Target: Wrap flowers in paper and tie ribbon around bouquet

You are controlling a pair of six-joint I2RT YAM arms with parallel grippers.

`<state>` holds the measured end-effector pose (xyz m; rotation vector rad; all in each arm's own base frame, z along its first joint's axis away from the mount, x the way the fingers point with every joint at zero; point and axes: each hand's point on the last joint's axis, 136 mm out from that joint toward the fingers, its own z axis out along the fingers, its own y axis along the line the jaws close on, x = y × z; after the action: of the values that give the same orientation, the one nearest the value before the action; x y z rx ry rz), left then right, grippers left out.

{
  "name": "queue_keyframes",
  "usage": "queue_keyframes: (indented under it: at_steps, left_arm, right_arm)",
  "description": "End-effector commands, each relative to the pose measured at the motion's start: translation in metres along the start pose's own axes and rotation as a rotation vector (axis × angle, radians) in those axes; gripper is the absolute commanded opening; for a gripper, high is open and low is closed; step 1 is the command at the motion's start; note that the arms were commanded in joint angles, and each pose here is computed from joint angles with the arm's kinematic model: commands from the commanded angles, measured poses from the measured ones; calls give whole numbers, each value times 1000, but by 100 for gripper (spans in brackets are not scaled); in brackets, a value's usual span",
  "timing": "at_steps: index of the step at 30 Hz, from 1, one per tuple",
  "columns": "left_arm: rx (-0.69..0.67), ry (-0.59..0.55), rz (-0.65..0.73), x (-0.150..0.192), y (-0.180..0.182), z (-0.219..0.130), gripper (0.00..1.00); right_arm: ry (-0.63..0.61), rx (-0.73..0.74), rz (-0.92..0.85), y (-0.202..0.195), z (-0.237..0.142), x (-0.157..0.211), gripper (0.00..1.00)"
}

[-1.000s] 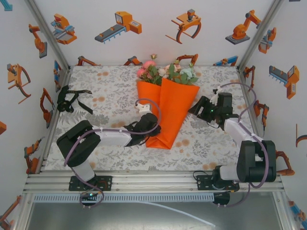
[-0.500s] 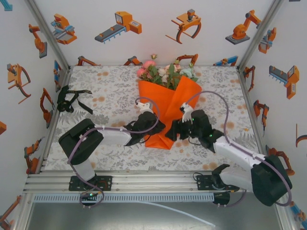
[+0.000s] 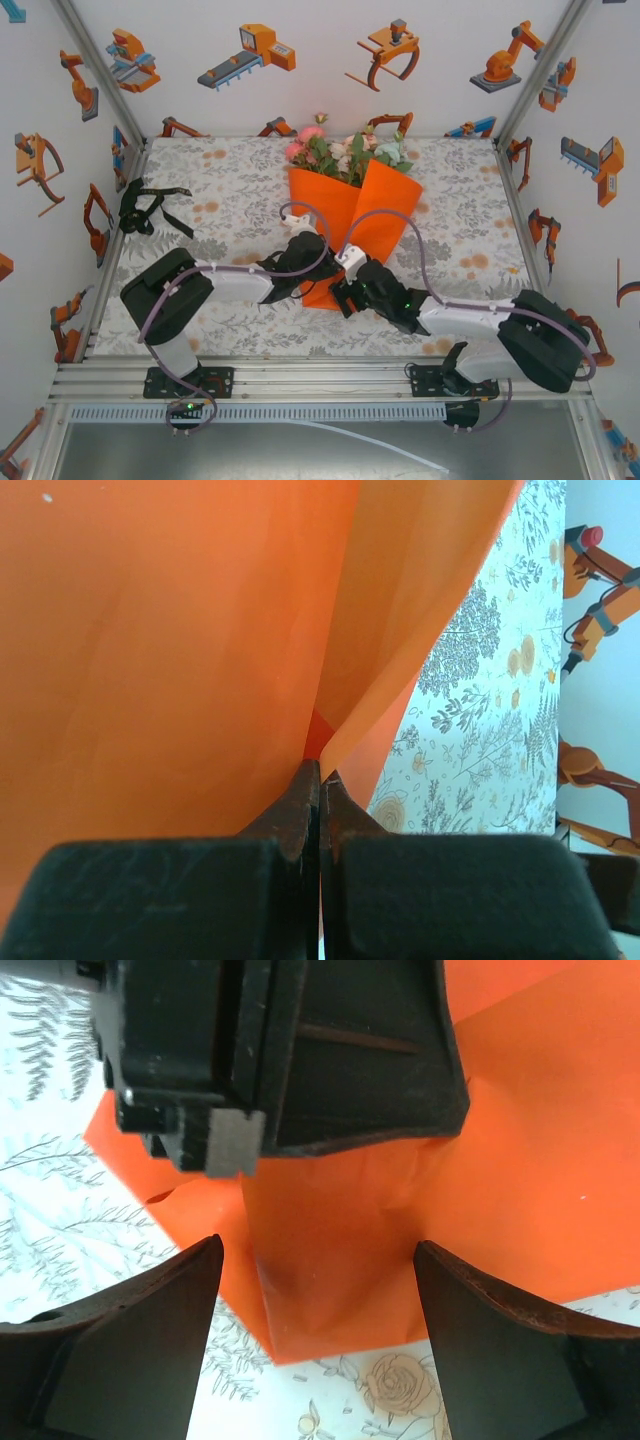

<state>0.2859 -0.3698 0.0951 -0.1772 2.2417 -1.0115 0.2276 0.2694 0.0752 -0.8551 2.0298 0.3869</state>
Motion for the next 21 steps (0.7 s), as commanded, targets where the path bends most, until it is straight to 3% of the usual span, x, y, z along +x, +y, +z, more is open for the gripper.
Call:
queue_keyframes:
  at_steps: [1,5,11,17,21]
  left_arm:
    - [22,-27,-58,-14,-14,-9,0]
    - [42,-29,-62,-17,-21,-13,1]
    - [140,-62,47,-36,-57,-27,42]
    - [177,-157,297,-67,-84,-69,52]
    - [-29,-193,439,-82,-52,-87,54]
  right_arm:
    - [-81,250,-66,-27,-2,-18,68]
    - [-86,354,-68,-33,-10,-18,54]
    - [-43,395,-5,-42,-18,-1,31]
    - [-58,431,33,-51,-28,2,9]
    - [-66,412,27,-53,-35,4,1]
